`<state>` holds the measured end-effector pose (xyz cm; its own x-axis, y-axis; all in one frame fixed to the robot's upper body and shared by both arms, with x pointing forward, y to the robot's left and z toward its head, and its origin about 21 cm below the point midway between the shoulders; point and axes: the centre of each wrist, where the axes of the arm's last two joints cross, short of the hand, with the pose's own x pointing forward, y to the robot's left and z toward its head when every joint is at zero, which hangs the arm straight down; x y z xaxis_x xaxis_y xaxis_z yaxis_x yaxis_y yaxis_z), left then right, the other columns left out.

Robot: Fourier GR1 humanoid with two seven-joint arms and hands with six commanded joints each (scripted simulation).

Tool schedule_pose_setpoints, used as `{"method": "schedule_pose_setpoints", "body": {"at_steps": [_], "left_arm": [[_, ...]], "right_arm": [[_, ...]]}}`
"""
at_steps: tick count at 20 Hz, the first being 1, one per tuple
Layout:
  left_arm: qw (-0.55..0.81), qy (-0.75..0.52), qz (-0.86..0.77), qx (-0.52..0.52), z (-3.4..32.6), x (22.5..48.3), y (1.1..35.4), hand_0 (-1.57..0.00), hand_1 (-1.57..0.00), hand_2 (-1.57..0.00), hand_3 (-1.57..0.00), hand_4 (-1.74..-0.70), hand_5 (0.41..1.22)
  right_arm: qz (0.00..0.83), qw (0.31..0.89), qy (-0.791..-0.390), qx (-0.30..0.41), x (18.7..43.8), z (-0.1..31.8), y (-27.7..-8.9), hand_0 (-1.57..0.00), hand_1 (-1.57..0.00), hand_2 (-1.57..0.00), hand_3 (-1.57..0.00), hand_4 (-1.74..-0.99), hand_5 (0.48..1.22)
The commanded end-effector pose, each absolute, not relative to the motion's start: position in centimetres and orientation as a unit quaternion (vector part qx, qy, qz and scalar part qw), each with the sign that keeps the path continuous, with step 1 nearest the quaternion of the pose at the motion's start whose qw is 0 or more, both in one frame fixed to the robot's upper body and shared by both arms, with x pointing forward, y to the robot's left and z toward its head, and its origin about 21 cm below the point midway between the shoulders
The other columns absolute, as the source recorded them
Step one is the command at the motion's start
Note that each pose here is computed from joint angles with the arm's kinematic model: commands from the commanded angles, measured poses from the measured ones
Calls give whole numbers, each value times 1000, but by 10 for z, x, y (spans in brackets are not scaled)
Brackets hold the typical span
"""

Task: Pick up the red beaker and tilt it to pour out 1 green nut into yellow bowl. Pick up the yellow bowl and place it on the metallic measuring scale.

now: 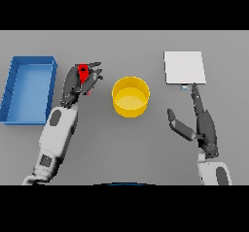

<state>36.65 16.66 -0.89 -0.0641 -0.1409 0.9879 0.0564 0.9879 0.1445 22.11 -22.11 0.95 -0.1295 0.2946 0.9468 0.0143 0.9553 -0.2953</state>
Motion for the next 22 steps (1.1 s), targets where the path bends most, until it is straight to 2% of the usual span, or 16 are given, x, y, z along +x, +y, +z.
{"method": "schedule_pose_setpoints", "body": {"at_steps": [1,8,14,22], "left_arm": [[680,-729,-70,37,-3,368,169,-1531,-1533,-1534,-1520,-1692,1118],[648,-723,-222,94,43,371,160,-1563,-1563,-1563,-1560,-1731,1124],[629,-701,-308,135,57,374,163,-1564,-1565,-1565,-1562,-1733,1112],[522,-617,-509,296,78,385,138,-1570,-1570,-1570,-1570,-1740,1145]], "right_arm": [[108,651,-744,-102,219,8,-220,1,1,1,1,-1259,647],[120,646,-747,-105,217,6,-222,1,1,1,1,-1253,666],[120,655,-738,-109,219,7,-219,1,1,1,1,-1256,678],[120,656,-739,-98,217,10,-217,1,1,1,1,-1262,694]]}}
